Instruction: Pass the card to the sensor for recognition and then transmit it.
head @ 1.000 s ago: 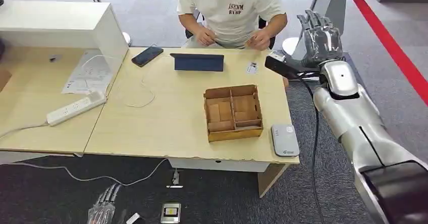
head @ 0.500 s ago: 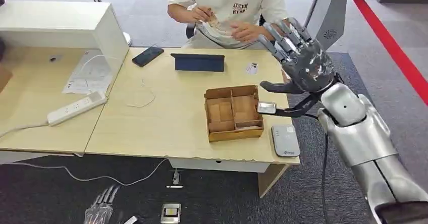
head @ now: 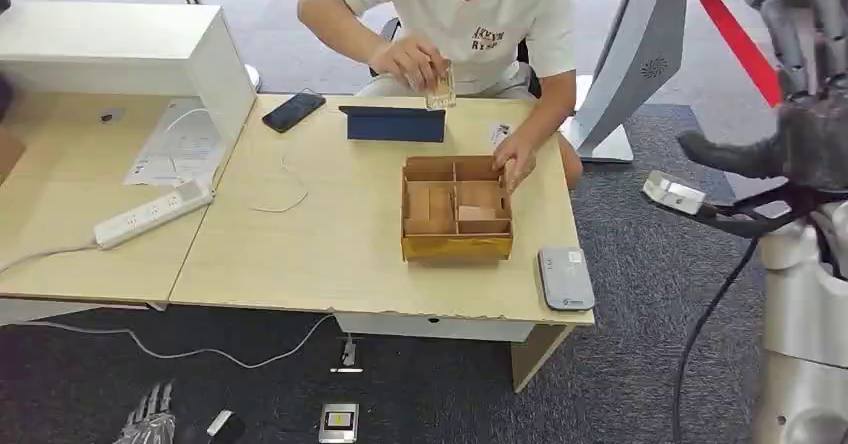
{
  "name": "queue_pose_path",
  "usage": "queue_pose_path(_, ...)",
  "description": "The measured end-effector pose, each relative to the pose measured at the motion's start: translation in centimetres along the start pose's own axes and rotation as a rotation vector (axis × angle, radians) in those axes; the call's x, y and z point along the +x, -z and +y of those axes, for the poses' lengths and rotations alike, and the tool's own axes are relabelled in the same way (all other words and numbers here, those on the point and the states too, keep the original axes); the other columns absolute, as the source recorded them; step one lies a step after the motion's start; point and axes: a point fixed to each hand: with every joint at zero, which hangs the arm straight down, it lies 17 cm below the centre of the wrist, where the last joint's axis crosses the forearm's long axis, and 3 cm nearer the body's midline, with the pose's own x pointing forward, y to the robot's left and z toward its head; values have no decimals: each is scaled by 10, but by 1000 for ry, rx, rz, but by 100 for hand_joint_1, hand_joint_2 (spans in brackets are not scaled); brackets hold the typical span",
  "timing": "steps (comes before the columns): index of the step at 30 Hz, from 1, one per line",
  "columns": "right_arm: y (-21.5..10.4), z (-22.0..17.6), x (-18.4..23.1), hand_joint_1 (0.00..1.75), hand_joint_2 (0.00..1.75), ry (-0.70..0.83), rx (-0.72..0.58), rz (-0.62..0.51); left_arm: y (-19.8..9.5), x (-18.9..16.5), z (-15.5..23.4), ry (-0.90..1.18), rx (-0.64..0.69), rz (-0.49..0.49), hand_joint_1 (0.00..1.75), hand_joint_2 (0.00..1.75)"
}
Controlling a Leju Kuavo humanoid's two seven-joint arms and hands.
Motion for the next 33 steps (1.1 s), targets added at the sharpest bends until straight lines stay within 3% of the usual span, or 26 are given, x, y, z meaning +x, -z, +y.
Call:
queue_pose_path(4,-42,9,-44,0,0,-33,63,129,-4,-8,2,-15,18,119,0,175)
queue_pose_path(8,-81,24,-65,0,0,-62,152,184,-11,-9,0,-29,21,177,0,175)
queue_pose_path(13,-172,53,-109,0,0,-90,344,349,-23,-14,0,-42,31,289,0,175)
queue_pose_path(16,-230,70,-119,0,0,-88,466,440,-24,-7,3,-50,44,302,0,175)
queue_pose_path(22,-339,96,-100,0,0,-46,692,613,-20,-3,12,-48,68,279,0,175)
queue_pose_path(28,-412,115,-54,0,0,41,850,751,-17,-6,19,-43,87,278,0,175)
queue_pose_path(33,-450,129,-7,0,0,105,962,831,-21,-23,24,-44,102,379,0,175)
